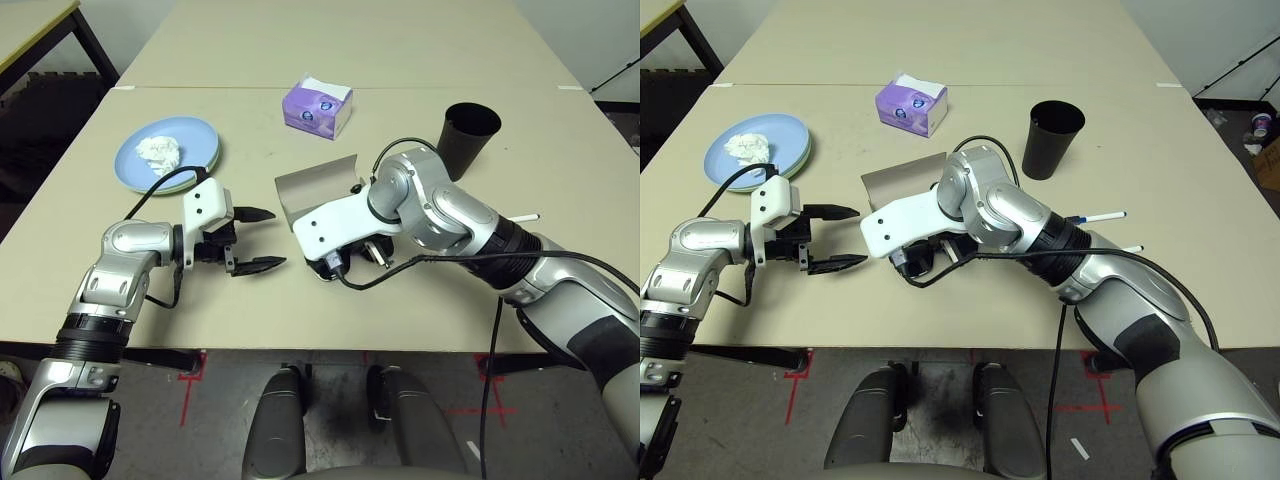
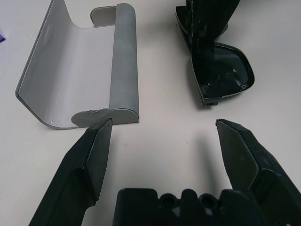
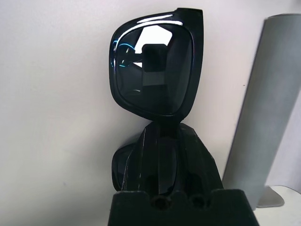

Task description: Organize and tidy the items on the table.

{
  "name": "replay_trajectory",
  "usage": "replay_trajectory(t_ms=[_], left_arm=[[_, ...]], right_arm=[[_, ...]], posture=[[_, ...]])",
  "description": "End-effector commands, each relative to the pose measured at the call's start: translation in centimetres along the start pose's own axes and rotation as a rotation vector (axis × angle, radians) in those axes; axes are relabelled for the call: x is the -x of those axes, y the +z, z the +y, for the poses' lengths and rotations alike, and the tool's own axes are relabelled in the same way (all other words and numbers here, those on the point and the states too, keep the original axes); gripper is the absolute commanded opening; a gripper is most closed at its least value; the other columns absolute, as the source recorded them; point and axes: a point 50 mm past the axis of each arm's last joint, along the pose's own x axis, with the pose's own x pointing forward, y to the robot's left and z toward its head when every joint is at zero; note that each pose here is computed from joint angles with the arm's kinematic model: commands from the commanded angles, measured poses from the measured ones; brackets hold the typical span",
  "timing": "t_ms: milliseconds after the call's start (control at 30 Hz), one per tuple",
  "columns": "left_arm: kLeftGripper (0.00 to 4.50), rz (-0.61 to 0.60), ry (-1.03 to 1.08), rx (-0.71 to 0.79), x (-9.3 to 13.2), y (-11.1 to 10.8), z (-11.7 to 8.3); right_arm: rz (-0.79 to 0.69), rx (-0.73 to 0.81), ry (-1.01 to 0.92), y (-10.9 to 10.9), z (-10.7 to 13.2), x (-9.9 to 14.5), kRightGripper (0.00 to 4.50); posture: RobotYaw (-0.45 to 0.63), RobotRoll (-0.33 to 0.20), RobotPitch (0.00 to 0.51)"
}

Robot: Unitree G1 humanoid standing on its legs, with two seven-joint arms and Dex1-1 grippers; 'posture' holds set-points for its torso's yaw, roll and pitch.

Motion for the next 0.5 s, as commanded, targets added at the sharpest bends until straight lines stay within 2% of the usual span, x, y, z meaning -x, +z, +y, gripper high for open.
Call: replay_trajectory(t_ms=[33,167,300,500], left_arm=[[4.5,0.023,-0.013,-0.019,0.1,0.1,0.0],[4.5,0.022,-0.018,-0.019,0.1,0.1,0.0],[4.5,0.025,-0.017,-0.019,0.2,0.1,0.1],[4.5,0.031,-0.005,-0.019,0.6,0.2,0.3]], right_arm=[[-0.029,0.003,-0.027,0.1,-0.6,1.8,0.36],[-0.062,-0.024,-0.063,-0.1,-1.7,4.0,0.36],[-0.061,-0.049,-0.142,-0.7,-3.1,5.2,0.36],[-0.036,-0.055,-0.274,-1.3,-5.1,4.6,0.36]], posture=[[0.03,0.0,0.158],[0.03,0.0,0.158],[0.03,0.0,0.158],[0.04,0.0,0.161]])
